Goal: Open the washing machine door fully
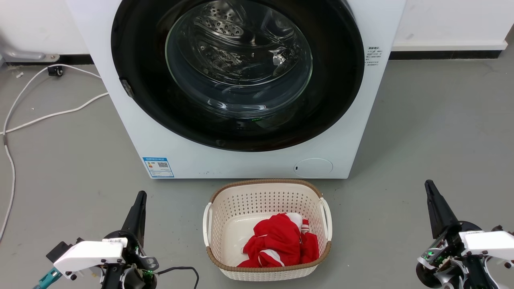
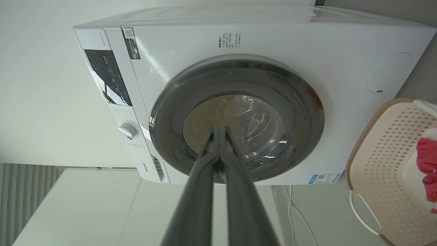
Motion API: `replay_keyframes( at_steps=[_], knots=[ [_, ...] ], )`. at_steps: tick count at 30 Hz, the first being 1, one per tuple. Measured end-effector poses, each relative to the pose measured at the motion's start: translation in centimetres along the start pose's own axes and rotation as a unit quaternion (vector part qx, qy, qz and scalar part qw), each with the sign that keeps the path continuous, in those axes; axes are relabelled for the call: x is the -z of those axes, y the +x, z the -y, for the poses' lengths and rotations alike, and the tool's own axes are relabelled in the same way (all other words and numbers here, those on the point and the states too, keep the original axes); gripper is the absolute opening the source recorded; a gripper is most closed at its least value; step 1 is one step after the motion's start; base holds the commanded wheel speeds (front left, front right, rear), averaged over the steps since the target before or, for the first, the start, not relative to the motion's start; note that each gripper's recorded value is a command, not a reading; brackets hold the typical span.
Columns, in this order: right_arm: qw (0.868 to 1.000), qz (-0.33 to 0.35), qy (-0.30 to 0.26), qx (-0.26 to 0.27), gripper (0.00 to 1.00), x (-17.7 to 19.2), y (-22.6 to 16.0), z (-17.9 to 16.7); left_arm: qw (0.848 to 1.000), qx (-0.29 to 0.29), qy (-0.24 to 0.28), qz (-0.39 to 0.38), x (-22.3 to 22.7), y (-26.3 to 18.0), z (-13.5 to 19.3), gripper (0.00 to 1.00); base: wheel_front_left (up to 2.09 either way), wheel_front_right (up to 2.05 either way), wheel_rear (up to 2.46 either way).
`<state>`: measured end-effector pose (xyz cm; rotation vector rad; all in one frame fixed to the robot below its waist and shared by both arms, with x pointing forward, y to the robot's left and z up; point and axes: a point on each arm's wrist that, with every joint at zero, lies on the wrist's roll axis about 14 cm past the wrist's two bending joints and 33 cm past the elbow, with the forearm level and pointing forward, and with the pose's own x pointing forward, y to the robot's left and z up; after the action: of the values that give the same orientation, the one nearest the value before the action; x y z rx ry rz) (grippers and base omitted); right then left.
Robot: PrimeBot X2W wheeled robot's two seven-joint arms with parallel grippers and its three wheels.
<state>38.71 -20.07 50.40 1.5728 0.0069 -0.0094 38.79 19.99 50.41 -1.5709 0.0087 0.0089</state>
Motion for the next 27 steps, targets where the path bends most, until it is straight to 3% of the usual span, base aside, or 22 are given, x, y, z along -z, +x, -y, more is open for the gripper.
replay_keyframes(
  at_steps=[2,3,8,18,27],
  knots=[
    [1.0,0.0,0.0,0.0,0.0,0.0,0.0,0.0,1.0,0.0,0.0,0.0,0.0,0.0,0.0,0.0,0.0,0.0,0.0],
    [1.0,0.0,0.0,0.0,1.0,0.0,0.0,0.0,1.0,0.0,0.0,0.0,0.0,0.0,0.0,1.0,0.0,0.0,0.0],
    [1.0,0.002,0.003,0.029,1.0,0.1,-0.9,2.0,1.0,-0.029,-0.004,-0.002,0.3,-0.9,-2.0,1.0,0.0,0.0,0.0],
    [0.999,0.012,-0.026,0.018,1.0,0.2,-0.9,1.2,1.0,-0.014,0.021,0.002,0.8,-0.7,-0.9,1.0,0.0,0.0,0.0],
    [0.992,0.017,-0.127,-0.006,1.0,0.2,-0.8,-0.5,0.994,0.013,0.106,0.016,0.3,-0.4,1.0,1.0,0.0,0.0,0.0]
  ],
)
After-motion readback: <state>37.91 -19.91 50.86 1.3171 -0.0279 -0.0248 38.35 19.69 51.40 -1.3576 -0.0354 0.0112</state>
